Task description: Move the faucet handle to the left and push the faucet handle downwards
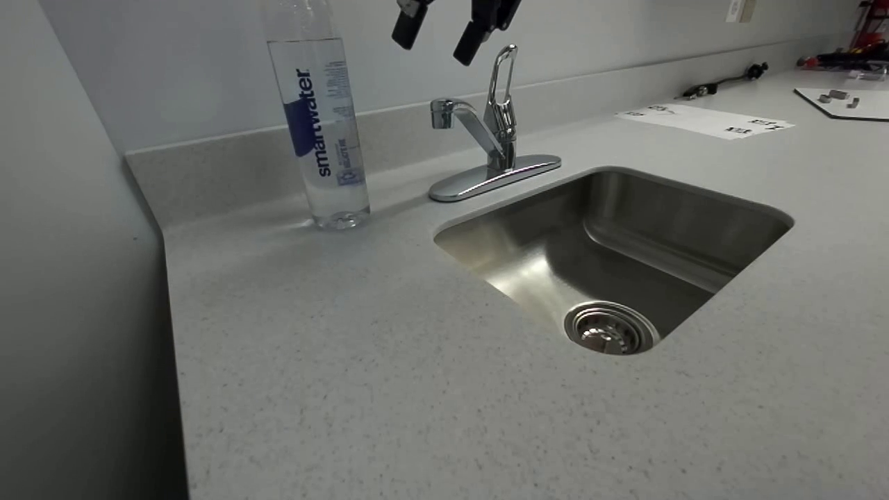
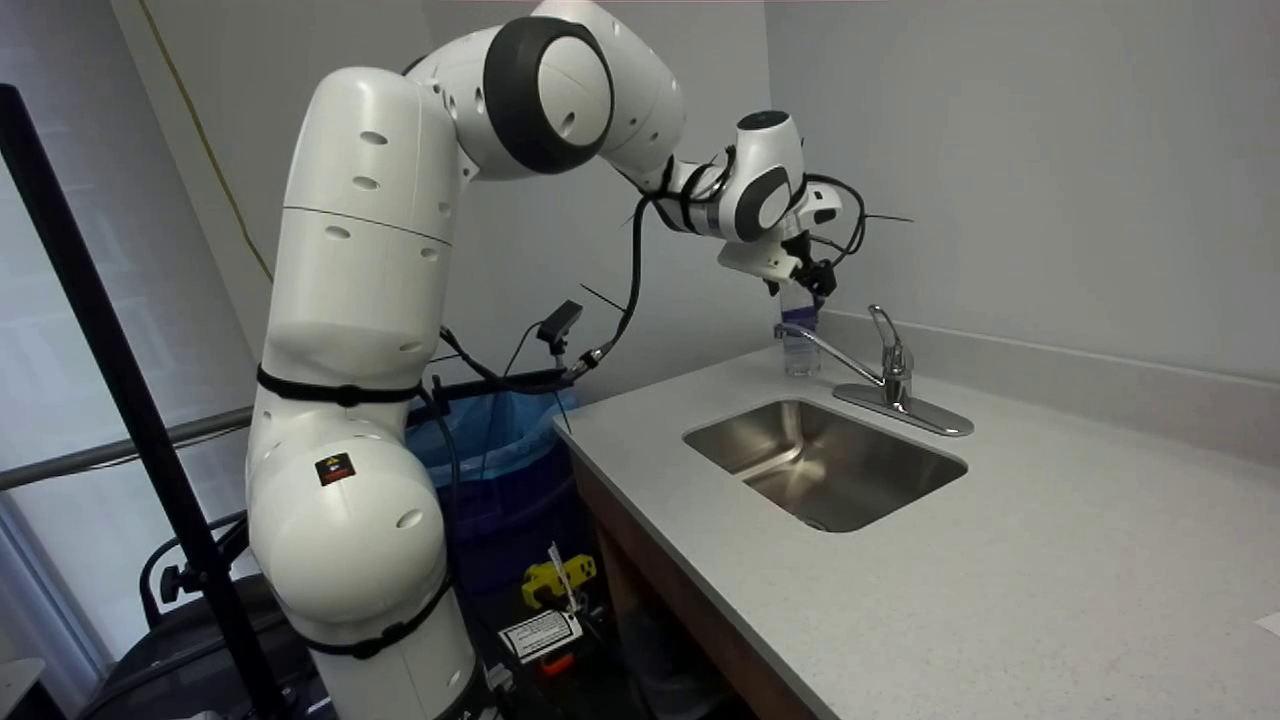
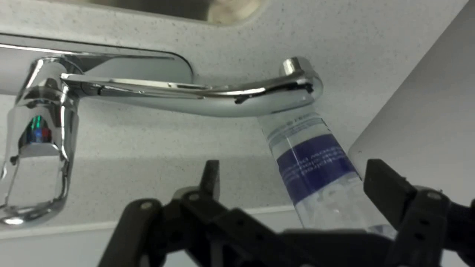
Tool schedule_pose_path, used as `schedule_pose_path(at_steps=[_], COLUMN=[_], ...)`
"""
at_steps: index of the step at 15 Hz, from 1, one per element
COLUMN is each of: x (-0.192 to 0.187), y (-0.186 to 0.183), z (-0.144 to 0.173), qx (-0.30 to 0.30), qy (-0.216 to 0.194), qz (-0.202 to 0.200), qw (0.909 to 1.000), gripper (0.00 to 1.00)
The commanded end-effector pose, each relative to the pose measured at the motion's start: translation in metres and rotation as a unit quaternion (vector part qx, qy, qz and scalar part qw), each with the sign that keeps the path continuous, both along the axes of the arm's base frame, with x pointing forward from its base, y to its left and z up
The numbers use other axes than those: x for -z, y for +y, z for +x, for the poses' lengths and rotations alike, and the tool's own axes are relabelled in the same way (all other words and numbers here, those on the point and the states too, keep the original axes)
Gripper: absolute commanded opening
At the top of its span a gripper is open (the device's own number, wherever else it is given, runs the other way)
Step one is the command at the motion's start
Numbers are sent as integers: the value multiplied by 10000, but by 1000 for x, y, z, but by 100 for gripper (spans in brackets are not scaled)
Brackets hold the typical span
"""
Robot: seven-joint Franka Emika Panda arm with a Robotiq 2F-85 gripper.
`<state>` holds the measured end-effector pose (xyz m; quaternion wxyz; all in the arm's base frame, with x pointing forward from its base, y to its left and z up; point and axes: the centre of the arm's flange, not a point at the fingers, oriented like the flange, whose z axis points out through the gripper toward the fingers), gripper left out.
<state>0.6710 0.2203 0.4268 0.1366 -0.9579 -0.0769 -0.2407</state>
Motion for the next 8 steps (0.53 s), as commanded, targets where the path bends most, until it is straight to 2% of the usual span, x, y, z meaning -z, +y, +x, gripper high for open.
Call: schedule_pose_path(at_steps=[1, 8], x=[-19, -50], y=[6, -14], z=[19, 35], qx=[78, 412], qy=[-275, -538], qz=[355, 699], qw=[9990, 9952], gripper=[100, 100])
